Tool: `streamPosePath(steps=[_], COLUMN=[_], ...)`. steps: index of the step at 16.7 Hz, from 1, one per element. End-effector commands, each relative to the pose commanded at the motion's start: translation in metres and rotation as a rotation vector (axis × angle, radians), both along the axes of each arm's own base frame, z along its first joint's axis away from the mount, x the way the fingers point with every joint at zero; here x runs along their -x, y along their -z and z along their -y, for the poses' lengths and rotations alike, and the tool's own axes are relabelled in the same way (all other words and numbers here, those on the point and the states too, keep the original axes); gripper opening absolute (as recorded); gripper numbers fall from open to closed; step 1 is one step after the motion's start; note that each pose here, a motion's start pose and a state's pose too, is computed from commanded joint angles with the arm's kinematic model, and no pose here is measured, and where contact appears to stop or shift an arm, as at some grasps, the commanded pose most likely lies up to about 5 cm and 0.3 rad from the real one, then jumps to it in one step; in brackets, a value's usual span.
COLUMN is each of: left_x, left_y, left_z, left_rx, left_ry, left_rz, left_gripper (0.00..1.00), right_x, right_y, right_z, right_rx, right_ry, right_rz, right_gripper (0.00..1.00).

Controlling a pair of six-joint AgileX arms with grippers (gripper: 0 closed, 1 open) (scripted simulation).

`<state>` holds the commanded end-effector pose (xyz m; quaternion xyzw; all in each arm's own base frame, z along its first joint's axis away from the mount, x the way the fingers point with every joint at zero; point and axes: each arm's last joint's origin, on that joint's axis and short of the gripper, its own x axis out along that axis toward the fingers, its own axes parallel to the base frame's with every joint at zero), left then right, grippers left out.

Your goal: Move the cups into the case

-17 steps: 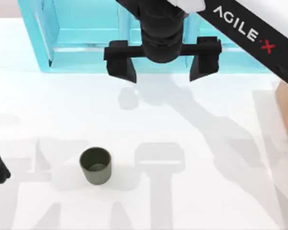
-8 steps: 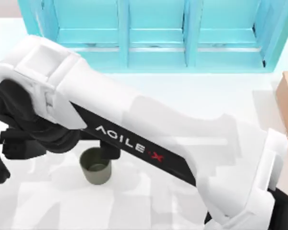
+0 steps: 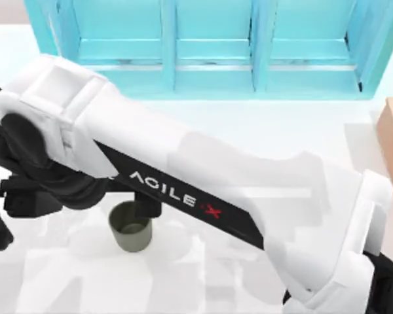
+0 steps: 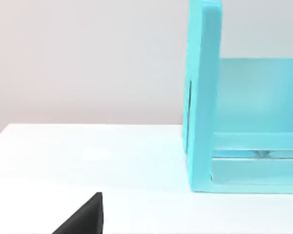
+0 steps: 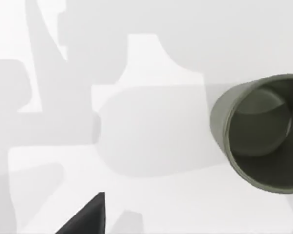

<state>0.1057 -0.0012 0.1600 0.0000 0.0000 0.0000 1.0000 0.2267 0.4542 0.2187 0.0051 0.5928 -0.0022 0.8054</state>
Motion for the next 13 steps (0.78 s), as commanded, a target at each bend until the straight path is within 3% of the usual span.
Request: streamPosePath(steps=[8, 13], left_x=[0.000, 0.000], left_y=[0.000, 0.000], left_z=[0.000, 0.000], left_rx=[0.000, 0.000], left_ry=[0.000, 0.000], left_rz=[0.000, 0.000], left_gripper=[1.00, 1.00], right_x=[-0.021, -0.023], right_y=[0.075, 0.085], right_z=[0.001, 0.003], right_rx=[0.009, 0.005], right_ry=[0.001, 0.000], right_rz=[-0.004, -0.002], right_gripper=[1.00, 1.00])
